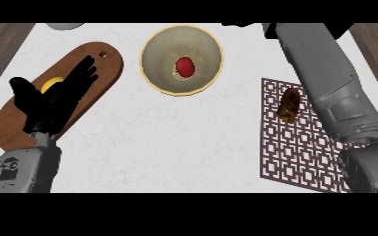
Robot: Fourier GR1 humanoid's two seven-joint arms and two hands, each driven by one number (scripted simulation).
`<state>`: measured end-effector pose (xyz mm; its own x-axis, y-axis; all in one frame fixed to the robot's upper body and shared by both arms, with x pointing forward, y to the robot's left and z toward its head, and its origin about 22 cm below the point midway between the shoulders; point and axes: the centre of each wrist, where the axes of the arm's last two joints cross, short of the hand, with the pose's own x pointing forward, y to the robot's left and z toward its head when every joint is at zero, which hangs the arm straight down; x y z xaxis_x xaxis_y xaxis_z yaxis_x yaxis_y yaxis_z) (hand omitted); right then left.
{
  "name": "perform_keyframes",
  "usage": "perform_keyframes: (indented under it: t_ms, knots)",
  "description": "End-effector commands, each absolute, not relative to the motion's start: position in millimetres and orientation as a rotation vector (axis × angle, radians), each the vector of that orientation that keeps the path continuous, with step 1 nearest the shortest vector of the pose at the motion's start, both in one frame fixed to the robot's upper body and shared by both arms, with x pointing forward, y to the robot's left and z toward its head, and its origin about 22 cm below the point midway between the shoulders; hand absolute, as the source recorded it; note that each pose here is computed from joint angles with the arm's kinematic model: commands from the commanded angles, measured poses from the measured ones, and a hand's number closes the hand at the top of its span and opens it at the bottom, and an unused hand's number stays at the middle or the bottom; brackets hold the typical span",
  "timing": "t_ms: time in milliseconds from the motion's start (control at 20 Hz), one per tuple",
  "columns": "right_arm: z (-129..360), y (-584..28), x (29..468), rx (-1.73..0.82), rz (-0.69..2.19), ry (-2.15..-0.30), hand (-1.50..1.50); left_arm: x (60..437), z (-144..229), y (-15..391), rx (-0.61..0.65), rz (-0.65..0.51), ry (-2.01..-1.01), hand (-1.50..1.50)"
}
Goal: Pick the tomato from the placemat and place it in the bowl
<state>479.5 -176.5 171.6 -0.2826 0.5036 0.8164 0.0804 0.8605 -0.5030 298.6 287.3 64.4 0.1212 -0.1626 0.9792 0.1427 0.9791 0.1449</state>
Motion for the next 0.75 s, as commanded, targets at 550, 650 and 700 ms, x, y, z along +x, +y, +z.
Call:
perform_keyframes:
  t_ms: [550, 650, 700]
  knots:
    - [120.7, -272.3, 435.3, 0.151, 0.448, -1.959, -1.50, 266.0, 37.5, 319.9, 0.091, -0.136, -1.374, 0.00]
    - [113.5, -290.7, 418.0, 0.140, 0.460, -1.987, 1.50, 265.9, 57.2, 325.4, 0.090, -0.155, -1.398, 0.00]
    - [103.3, -283.6, 410.0, 0.147, 0.502, -1.976, 1.50, 275.7, 55.7, 309.8, 0.081, -0.145, -1.379, 0.00]
